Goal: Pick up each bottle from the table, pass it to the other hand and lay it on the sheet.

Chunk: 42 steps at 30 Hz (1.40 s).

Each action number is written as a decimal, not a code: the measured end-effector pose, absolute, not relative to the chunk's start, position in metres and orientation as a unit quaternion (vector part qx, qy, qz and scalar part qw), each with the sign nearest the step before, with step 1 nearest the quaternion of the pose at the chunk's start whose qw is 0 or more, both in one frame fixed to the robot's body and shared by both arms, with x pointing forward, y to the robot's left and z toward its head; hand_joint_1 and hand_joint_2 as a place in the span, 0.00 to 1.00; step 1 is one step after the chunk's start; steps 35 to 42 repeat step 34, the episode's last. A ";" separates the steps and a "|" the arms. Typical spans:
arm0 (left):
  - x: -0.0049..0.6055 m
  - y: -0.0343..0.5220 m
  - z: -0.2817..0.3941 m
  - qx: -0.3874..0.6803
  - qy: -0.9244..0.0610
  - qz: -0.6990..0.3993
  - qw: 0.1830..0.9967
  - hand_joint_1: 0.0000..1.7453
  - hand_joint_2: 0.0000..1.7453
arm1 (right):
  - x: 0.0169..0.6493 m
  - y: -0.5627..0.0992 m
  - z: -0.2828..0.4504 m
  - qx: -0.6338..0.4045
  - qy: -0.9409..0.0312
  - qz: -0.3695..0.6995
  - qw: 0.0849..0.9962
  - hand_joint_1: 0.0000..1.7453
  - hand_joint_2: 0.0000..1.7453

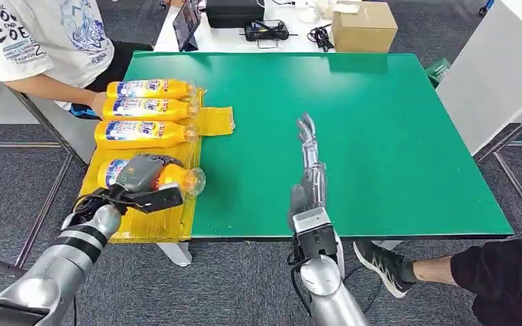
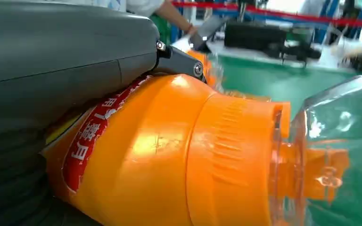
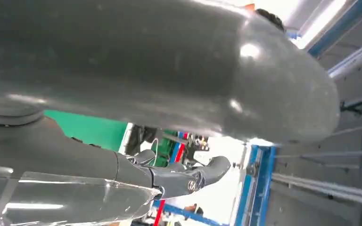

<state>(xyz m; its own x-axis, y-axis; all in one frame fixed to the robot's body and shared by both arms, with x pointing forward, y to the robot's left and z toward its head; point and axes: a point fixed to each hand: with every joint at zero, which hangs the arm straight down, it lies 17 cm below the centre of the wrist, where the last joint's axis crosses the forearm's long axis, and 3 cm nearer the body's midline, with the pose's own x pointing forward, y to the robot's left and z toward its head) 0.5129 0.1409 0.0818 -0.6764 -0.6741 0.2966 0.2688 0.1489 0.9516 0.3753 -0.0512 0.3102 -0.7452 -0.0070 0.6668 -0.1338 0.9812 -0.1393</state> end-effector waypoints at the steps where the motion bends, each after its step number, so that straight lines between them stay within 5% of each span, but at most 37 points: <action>1: 0.512 0.144 0.080 0.145 -0.657 -0.635 0.378 1.00 1.00 | 0.375 -0.051 0.310 0.040 -0.929 0.089 0.356 0.00 0.00; 18: 0.512 0.174 0.060 0.120 -0.610 -0.665 0.414 1.00 1.00 | 0.379 -0.033 0.296 0.062 -0.920 0.111 0.372 0.00 0.00; 19: 0.511 0.174 0.058 0.118 -0.608 -0.667 0.414 0.84 1.00 | 0.379 -0.032 0.295 0.063 -0.919 0.113 0.373 0.00 0.00; 20: 0.510 0.174 0.056 0.114 -0.605 -0.669 0.416 0.10 1.00 | 0.380 -0.031 0.294 0.064 -0.918 0.114 0.374 0.00 0.00; 21: 0.507 0.173 0.053 0.107 -0.602 -0.673 0.417 0.00 1.00 | 0.380 -0.029 0.293 0.067 -0.917 0.116 0.375 0.00 0.00; 32: 0.483 0.167 0.028 0.043 -0.581 -0.677 0.449 0.00 1.00 | 0.384 -0.017 0.286 0.078 -0.911 0.130 0.384 0.00 0.00; 33: 0.480 0.166 0.027 0.034 -0.581 -0.675 0.453 0.00 0.00 | 0.384 -0.017 0.285 0.078 -0.910 0.130 0.385 0.00 0.00; 42: 0.478 0.164 0.027 0.024 -0.582 -0.672 0.457 0.00 0.00 | 0.385 -0.016 0.285 0.079 -0.910 0.131 0.385 0.00 0.00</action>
